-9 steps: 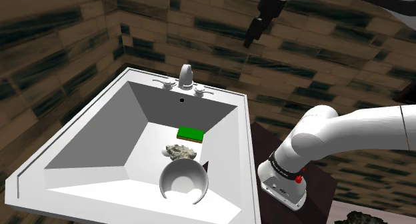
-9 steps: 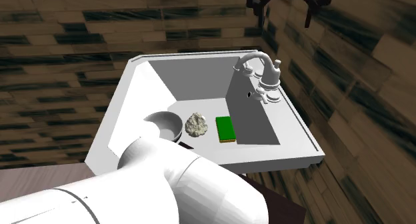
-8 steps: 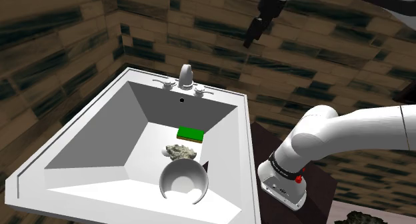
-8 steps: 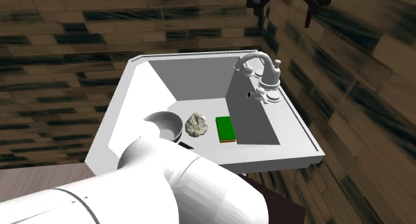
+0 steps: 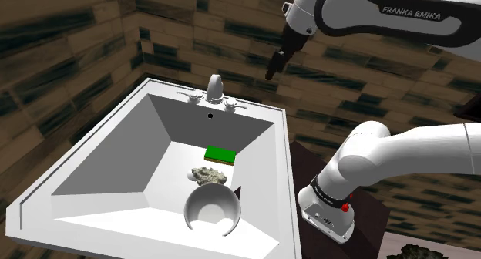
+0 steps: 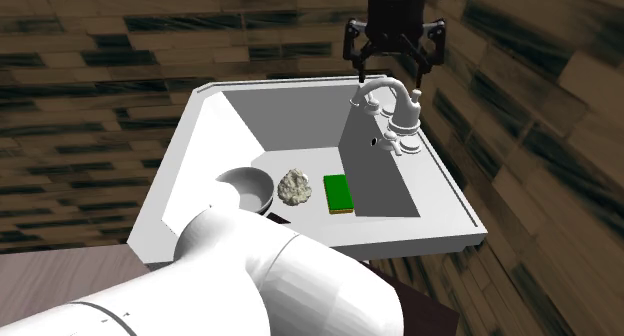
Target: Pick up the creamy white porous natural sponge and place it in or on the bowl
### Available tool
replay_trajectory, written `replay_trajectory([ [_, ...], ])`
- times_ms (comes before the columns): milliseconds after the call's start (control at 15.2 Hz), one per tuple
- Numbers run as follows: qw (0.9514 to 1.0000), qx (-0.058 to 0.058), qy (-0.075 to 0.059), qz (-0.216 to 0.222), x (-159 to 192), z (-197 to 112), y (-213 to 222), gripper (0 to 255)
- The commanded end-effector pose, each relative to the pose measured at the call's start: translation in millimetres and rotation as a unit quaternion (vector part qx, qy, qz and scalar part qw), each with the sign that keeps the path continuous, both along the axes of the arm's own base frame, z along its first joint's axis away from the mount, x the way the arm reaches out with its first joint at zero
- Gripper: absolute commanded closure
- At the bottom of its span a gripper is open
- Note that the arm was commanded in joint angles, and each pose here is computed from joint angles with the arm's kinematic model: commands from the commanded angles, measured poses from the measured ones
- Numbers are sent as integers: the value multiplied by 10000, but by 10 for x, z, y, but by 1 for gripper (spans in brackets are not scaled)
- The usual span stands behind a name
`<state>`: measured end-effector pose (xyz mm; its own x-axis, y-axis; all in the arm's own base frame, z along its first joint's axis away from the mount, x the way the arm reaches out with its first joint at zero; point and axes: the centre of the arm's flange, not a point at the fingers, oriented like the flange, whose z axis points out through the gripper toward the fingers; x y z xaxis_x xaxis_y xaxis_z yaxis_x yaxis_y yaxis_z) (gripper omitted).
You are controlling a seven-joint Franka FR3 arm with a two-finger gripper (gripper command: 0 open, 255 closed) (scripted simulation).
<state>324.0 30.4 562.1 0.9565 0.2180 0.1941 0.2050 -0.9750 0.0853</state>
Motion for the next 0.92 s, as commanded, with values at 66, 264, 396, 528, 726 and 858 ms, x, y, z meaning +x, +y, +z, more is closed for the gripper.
replay_trajectory([
  [66, 9999, 85, -24, 57, 57, -347, 165, 0],
  [264, 9998, 167, -40, 117, 91, -692, 328, 0],
  [396, 9996, 221, -51, 156, 113, -920, 440, 0],
  [528, 9994, 276, -62, 196, 135, -1147, 554, 0],
  [726, 9990, 358, -79, 255, 167, -1486, 731, 0],
  [858, 9987, 412, -90, 294, 188, -1710, 853, 0],
])
